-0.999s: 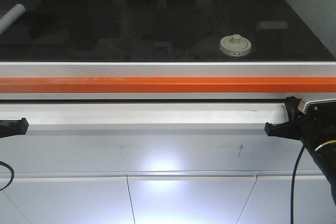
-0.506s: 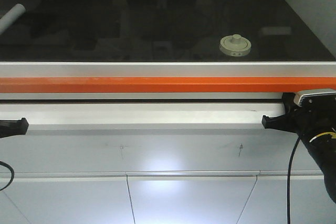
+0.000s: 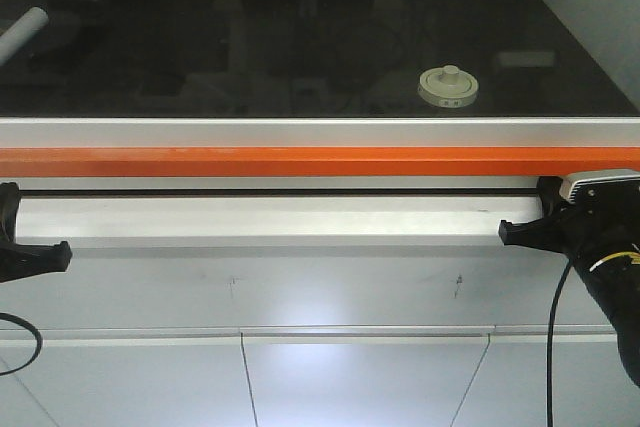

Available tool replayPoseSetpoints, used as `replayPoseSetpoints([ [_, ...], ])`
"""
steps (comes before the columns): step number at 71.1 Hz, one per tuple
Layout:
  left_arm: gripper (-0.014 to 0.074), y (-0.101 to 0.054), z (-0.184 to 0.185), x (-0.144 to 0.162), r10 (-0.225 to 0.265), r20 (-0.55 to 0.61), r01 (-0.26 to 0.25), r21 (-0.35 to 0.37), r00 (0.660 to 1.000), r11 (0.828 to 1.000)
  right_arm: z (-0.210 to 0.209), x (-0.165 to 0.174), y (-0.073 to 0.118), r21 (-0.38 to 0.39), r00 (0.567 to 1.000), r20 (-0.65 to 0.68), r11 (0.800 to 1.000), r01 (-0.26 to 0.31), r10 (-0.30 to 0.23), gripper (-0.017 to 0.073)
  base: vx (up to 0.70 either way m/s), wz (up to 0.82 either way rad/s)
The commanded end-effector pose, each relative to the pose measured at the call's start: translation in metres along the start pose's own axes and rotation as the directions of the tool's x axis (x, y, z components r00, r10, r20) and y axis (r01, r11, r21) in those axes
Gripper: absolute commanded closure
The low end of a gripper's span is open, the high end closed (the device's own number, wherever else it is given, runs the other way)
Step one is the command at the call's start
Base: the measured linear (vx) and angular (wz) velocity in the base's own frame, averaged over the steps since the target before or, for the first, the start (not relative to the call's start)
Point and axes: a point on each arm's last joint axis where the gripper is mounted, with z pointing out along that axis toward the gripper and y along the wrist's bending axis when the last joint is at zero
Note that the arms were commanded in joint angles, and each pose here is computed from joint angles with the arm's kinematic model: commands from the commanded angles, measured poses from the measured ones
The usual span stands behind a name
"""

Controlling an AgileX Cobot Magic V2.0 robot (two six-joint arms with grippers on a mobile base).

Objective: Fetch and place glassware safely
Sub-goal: 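Hook both grippers under the orange sash handle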

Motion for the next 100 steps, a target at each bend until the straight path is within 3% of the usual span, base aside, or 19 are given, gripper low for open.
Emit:
replayPoseSetpoints([
  [1, 0.0601, -0.001, 0.007, -0.009, -0.006, 0.110, 0.006, 0.000, 0.994, 1.000, 0.002, -0.028, -0.004, 0.017, 0.981, 0.191, 1.000, 0.014, -0.017, 0.0563, 0.00, 0.00],
  [42, 0.0601, -0.005, 0.059, 0.012, -0.002, 0.056, 0.001, 0.003, 0.998, 1.000, 0.002, -0.028, -0.004, 0.016, 0.981, 0.191, 1.000, 0.008, -0.010, 0.0563, 0.00, 0.00],
  [63, 0.0601, -0.005, 0.064, 0.026, 0.009, 0.014, -0.009, 0.004, 1.000, 1.000, 0.002, -0.028, -0.004, 0.016, 0.981, 0.191, 1.000, 0.008, -0.010, 0.0563, 0.00, 0.00],
  [84, 0.0601, -0.006, 0.072, 0.016, 0.008, 0.083, -0.008, 0.004, 0.997, 1.000, 0.002, -0.028, -0.004, 0.016, 0.981, 0.191, 1.000, 0.008, -0.010, 0.0563, 0.00, 0.00],
  [100, 0.0601, -0.010, 0.078, 0.007, 0.024, 0.133, -0.031, 0.052, 0.991, 0.998, 0.002, -0.028, -0.004, 0.015, 0.981, 0.191, 1.000, 0.009, -0.011, 0.0563, 0.00, 0.00],
])
